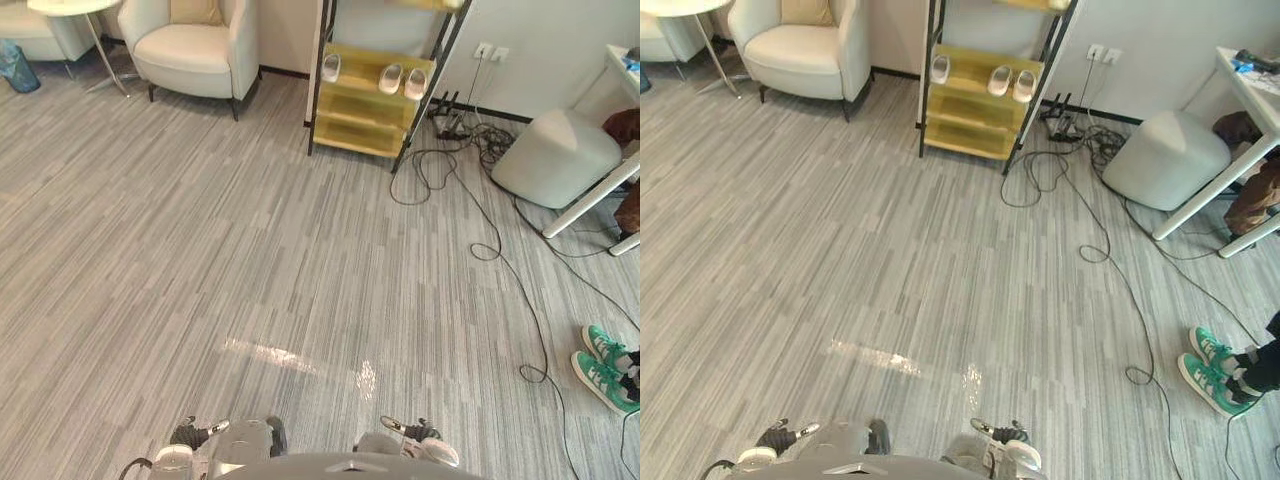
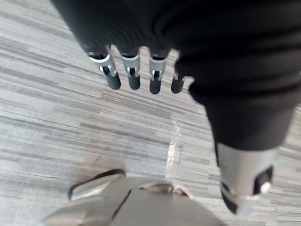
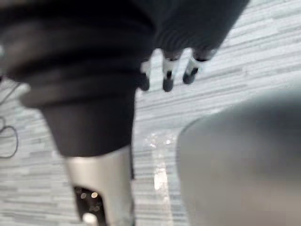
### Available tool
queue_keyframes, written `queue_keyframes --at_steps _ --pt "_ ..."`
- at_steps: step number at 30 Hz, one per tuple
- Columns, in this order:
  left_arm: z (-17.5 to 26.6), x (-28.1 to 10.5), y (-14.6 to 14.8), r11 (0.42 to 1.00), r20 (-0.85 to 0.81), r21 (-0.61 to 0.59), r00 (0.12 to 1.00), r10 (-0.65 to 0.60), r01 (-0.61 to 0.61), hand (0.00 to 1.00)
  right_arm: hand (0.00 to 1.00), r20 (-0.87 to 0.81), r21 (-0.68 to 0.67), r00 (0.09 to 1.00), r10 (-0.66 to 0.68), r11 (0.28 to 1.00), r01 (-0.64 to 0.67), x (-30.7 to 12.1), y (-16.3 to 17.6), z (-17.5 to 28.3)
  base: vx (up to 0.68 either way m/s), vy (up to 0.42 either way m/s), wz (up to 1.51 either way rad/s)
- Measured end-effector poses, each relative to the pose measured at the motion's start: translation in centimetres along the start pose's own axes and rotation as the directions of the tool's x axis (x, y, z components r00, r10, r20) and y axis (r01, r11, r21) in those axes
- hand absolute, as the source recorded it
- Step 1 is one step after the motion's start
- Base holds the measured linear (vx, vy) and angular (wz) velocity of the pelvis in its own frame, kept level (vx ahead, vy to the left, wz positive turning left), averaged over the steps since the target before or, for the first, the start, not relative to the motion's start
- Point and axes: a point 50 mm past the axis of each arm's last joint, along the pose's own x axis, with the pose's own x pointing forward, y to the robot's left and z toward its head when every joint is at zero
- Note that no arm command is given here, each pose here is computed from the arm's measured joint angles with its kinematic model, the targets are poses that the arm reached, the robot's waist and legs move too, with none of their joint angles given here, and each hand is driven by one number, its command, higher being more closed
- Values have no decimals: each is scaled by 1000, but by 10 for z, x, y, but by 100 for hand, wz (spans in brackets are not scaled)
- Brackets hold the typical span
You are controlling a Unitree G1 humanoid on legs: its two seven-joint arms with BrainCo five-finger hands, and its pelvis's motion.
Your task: Pick up cushions and gather them together orderly.
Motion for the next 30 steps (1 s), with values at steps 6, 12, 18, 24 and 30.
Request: queue_keyframes --at_steps 6,12,18,24,30 --pt "10 1 -2 1000 29 -3 1000 -4 4 0 0 29 12 1000 7 1000 -7 0 4 6 212 -75 15" --pt "8 -1 -20 999 25 -10 999 -44 45 0 0 27 52 999 -36 998 35 1 -10 7 258 -203 14" --pt "18 -1 -23 998 64 -16 996 -63 65 0 0 12 57 998 -56 997 56 1 -16 2 168 -84 5" --pt "19 0 -20 998 66 -17 996 -57 58 0 0 16 56 998 -57 997 56 0 -15 2 127 164 -49" --pt "19 1 -10 999 63 -5 997 -31 31 0 0 4 39 999 -35 999 35 -3 -8 -6 122 187 -18"
